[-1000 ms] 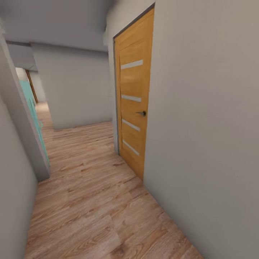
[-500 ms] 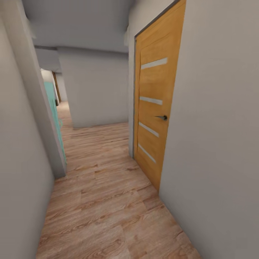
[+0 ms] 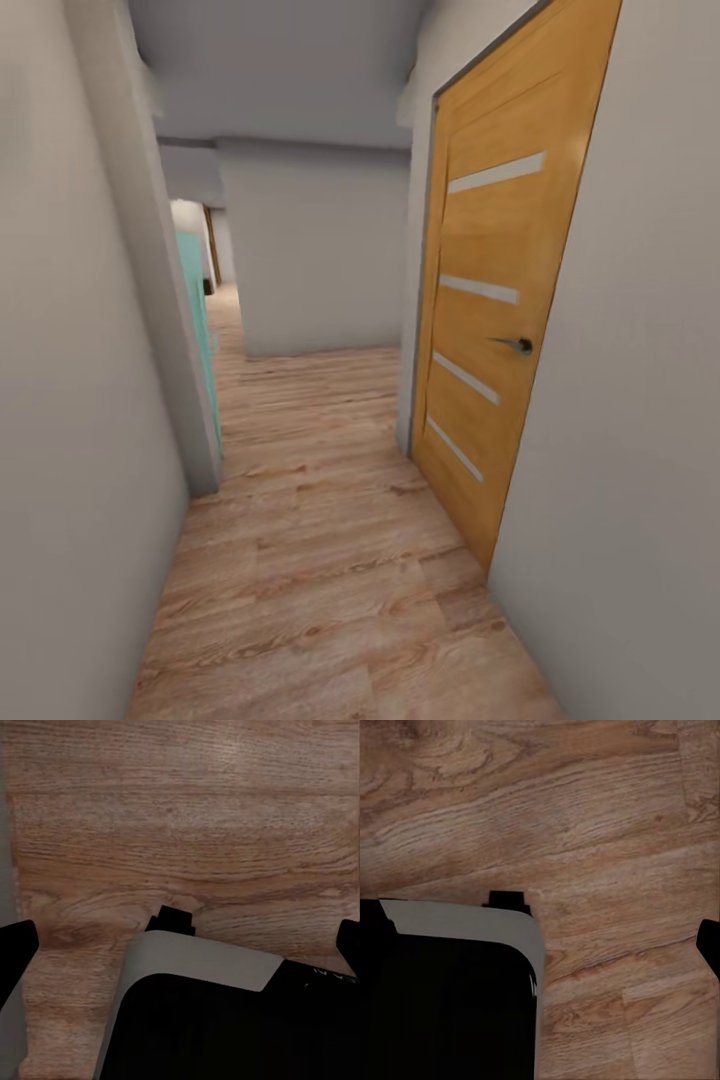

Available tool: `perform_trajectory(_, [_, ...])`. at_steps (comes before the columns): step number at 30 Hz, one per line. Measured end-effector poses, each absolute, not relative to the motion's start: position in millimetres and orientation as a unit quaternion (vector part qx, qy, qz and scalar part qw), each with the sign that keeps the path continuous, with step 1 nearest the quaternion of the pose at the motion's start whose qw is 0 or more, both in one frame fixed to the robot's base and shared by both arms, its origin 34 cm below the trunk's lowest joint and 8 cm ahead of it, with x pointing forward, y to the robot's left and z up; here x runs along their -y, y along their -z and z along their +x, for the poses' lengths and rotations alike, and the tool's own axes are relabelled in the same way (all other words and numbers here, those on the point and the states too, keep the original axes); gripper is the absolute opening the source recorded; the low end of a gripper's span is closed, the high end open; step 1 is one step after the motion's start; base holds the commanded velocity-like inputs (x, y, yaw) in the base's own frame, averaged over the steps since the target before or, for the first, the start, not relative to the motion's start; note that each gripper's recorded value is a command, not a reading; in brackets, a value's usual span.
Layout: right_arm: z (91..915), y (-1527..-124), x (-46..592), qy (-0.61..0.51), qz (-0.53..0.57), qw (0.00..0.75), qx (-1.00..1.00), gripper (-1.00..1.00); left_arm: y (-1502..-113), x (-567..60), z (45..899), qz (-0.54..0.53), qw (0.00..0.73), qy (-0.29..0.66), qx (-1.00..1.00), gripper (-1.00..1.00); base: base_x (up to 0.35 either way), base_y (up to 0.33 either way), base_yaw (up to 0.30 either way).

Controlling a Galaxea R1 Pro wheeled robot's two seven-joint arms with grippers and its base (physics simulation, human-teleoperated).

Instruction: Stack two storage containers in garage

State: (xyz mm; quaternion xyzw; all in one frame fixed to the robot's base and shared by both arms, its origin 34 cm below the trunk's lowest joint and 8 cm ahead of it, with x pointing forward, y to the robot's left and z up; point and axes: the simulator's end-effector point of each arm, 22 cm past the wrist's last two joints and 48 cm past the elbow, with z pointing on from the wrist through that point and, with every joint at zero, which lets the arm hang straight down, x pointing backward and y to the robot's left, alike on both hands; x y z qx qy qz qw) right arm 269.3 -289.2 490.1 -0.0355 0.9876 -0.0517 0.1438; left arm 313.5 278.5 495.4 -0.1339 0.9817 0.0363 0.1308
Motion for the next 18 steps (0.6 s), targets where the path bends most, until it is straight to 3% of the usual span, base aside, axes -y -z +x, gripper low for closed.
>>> perform_trajectory(13, [273.1,-491.4,289.2,0.052,-0.035,0.149,-0.987,1.00,-496.9,-277.8,316.4,-0.135,0.135,-0.035,-0.981,1.00,0.323,0.000,0.265])
perform_trajectory(18, [273.9,-491.7,289.3,0.052,-0.036,0.150,-0.987,1.00,-497.3,-278.6,317.0,-0.135,0.136,-0.036,-0.981,1.00,0.323,0.000,0.106])
